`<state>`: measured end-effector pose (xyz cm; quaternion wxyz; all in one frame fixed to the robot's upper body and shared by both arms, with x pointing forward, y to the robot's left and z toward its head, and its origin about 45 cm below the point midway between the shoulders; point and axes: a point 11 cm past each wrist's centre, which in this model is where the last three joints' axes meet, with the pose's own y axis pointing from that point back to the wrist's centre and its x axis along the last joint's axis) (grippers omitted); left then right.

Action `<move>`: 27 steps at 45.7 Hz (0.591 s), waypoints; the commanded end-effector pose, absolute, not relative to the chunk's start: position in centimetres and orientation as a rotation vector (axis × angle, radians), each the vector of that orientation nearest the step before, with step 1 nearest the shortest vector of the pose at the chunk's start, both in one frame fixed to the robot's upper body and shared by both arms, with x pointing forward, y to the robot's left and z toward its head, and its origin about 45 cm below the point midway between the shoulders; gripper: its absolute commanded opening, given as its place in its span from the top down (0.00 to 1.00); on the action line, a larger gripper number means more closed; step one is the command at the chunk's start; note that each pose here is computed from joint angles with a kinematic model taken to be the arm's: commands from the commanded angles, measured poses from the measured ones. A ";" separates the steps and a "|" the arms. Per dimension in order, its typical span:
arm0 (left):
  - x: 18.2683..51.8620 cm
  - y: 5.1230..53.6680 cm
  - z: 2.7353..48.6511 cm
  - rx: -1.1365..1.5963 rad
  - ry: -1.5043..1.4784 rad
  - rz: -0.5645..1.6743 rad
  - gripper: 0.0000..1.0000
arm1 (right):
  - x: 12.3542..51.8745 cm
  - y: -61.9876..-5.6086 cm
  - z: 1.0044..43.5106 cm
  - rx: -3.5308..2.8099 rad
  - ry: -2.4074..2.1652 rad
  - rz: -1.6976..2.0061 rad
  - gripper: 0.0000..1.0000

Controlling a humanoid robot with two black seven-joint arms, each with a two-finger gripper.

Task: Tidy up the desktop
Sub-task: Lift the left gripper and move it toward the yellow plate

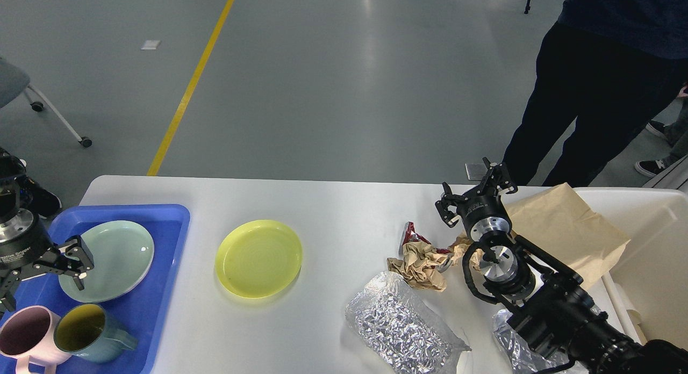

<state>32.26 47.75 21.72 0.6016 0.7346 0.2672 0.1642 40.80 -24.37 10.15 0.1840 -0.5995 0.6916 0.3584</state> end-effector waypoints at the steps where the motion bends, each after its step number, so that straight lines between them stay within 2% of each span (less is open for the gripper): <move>1: 33.8 48.1 24.7 1.749 0.558 0.421 0.04 | 40.8 -24.4 10.2 -1.690 1.951 1.009 0.00; 10: 38.0 44.5 28.7 1.772 0.394 0.426 0.04 | 40.8 -24.4 10.2 -1.690 1.950 1.011 0.00; 16: 40.8 42.2 34.0 1.829 0.247 0.468 0.04 | 40.8 -24.4 10.2 -1.690 1.950 1.011 0.00; 20: 42.1 40.4 37.0 1.845 0.160 0.490 0.04 | 40.8 -24.4 10.2 -1.690 1.950 1.011 0.00; 27: 43.4 37.4 39.5 1.855 0.063 0.483 0.04 | 40.8 -24.4 10.2 -1.690 1.950 1.011 0.00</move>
